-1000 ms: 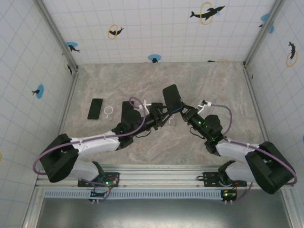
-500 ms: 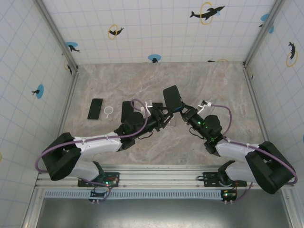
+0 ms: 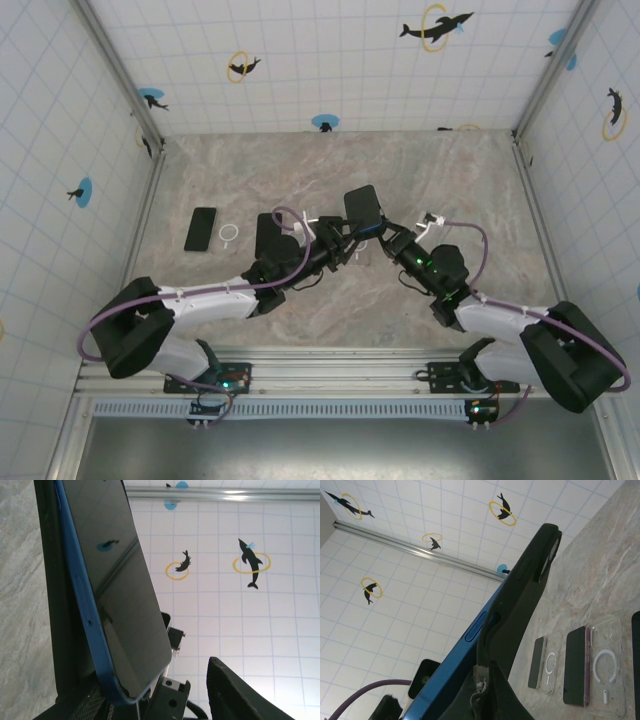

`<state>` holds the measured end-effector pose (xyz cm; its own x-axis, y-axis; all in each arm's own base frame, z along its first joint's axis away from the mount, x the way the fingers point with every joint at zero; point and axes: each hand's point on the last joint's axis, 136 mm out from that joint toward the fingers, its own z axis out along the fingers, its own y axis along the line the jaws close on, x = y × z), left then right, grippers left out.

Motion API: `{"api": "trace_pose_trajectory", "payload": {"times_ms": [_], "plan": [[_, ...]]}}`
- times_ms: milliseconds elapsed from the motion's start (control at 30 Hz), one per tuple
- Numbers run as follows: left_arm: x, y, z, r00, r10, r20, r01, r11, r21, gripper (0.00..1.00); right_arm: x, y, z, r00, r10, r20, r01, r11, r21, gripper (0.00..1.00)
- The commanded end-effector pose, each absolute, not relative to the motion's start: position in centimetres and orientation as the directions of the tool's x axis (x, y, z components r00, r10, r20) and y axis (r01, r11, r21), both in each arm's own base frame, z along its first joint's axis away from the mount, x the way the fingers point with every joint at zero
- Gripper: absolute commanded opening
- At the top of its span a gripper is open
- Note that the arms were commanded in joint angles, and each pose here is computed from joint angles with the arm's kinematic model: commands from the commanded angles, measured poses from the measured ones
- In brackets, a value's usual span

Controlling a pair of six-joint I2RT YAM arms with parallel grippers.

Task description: Take the phone out of the phone case

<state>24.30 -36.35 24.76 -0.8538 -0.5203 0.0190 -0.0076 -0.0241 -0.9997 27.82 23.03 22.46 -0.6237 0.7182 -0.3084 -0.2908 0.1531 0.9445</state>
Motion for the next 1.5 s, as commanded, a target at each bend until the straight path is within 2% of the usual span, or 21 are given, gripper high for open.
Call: {"api": "trace_pose_trajectory", "payload": {"times_ms": [0, 133, 300, 400, 700, 900, 1067, 1267, 1467], "plan": [[25.5, -35.8, 25.5, -0.822, -0.568, 0.035, 0.004, -0.068, -0.998, 0.49, 26.5, 22.5, 25.9, -0.583, 0.741, -0.332, -0.414, 0.08, 0.907, 0.0], [25.7, -35.7, 25.9, -0.817, -0.575, 0.053, 0.006, -0.099, -0.995, 0.45, 26.2, 22.5, 26.5, -0.579, 0.745, -0.331, -0.437, 0.06, 0.898, 0.0], [25.9, -36.1, 26.4, -0.821, -0.569, 0.05, 0.013, -0.106, -0.994, 0.32, 26.0, 22.7, 26.7, -0.579, 0.739, -0.345, -0.451, 0.063, 0.89, 0.0], [25.9, -36.3, 26.6, -0.826, -0.561, 0.054, 0.014, -0.116, -0.993, 0.27, 26.0, 22.9, 26.8, -0.579, 0.733, -0.357, -0.462, 0.067, 0.885, 0.0], [25.7, -36.5, 27.4, -0.835, -0.549, 0.026, 0.037, -0.103, -0.994, 0.04, 26.6, 22.8, 25.2, -0.573, 0.731, -0.37, -0.414, 0.131, 0.901, 0.0], [25.2, -37.3, 28.2, -0.861, -0.509, -0.013, 0.062, -0.08, -0.995, 0.0, 28.4, 22.2, 23.0, -0.533, 0.732, -0.424, -0.33, 0.282, 0.901, 0.0], [24.5, -37.6, 28.6, -0.88, -0.474, -0.024, 0.068, -0.076, -0.995, 0.0, 30.5, 19.2, 21.4, -0.431, 0.792, -0.433, -0.204, 0.381, 0.901, 0.0], [24.1, -38.0, 28.9, -0.891, -0.454, -0.012, 0.061, -0.093, -0.994, 0.0, 31.4, 18.4, 20.8, -0.407, 0.781, -0.473, -0.167, 0.445, 0.88, 0.0], [24.1, -39.0, 29.8, -0.902, -0.433, -0.009, 0.072, -0.129, -0.989, 0.0, 31.4, 19.5, 22.2, -0.414, 0.765, -0.494, -0.237, 0.433, 0.87, 0.0]]}}
